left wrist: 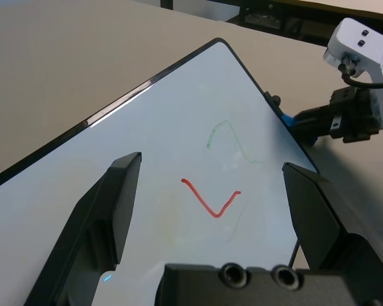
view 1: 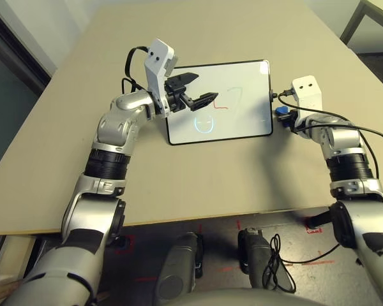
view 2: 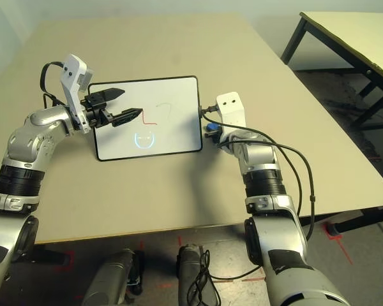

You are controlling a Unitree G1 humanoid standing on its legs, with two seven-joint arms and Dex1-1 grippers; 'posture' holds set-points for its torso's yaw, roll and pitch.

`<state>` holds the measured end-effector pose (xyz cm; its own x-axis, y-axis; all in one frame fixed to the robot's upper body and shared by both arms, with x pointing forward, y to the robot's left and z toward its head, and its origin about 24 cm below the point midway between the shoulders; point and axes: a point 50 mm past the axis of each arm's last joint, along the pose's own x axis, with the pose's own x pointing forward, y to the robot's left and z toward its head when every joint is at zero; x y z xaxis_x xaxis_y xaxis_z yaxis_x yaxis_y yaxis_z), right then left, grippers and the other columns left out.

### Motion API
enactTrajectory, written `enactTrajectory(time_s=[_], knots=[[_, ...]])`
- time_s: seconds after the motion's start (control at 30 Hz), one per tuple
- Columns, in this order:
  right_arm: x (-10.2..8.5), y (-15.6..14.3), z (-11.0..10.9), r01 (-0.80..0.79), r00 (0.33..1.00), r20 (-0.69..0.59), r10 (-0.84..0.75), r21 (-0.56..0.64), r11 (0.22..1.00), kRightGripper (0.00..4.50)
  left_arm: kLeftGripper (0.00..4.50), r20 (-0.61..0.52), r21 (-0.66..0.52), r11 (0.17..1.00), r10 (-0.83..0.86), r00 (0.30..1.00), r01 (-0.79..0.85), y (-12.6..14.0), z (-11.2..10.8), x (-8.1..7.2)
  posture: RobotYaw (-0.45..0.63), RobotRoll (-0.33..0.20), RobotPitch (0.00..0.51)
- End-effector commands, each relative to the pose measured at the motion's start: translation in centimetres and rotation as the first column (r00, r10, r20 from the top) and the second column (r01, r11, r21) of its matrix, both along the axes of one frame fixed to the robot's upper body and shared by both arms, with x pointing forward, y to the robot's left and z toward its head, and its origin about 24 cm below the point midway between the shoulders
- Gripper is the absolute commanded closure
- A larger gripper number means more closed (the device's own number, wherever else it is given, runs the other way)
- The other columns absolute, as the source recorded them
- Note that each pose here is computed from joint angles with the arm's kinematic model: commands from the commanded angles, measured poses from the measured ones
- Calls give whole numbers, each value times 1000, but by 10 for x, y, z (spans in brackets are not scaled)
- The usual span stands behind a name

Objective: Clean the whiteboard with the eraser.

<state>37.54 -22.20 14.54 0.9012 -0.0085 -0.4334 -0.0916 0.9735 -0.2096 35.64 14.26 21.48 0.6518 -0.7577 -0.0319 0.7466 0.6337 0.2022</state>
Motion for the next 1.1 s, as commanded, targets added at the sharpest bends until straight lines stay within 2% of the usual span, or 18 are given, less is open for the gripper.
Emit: enactTrajectory(time_s=[0.03, 0.17, 0.27, 0.37, 0.43, 0.57, 0.7, 0.97, 1.1], knots=[[-1, -26, 5, 97, 995, 36, -95, -61, 993, 3860, 0, 2, 1, 1000, 1, 1000, -1, -2, 0, 1, 7, 0, 159], [4, -41, 36, 159, 972, 188, -138, -103, 982, 3883, 0, 4, 1, 1000, -2, 1000, 2, -2, 1, 1, 3, 0, 158], [9, -33, 61, 143, 949, 294, -112, -86, 986, 3898, 0, 7, 4, 1000, 2, 1000, -2, -2, 1, 1, -2, 0, 158], [16, 2, 88, 10, 926, 377, 6, -41, 999, 3900, 0, -3, 11, 1000, 5, 1000, -5, 0, -1, -1, -1, 0, 157], [17, 24, 95, -79, 917, 391, 82, -23, 997, 3900, 0, -9, 23, 1000, 7, 1000, -7, 2, -2, -2, 1, 0, 157], [13, 69, 90, -259, 899, 361, 249, -21, 966, 3901, 0, -14, 67, 997, 25, 1000, -24, 10, -5, -6, 9, 0, 160], [9, 95, 82, -360, 875, 337, 348, -28, 933, 3901, 0, -27, 97, 995, 42, 999, -39, 17, -8, -10, 12, 0, 163], [9, 106, 61, -404, 865, 302, 402, -58, 913, 3901, 0, -31, 98, 994, 51, 998, -48, 19, -6, -16, 27, 0, 165], [3, 112, 47, -433, 863, 262, 432, -55, 900, 3901, 0, -33, 99, 994, 52, 998, -49, 19, -5, -16, 31, 0, 168]])
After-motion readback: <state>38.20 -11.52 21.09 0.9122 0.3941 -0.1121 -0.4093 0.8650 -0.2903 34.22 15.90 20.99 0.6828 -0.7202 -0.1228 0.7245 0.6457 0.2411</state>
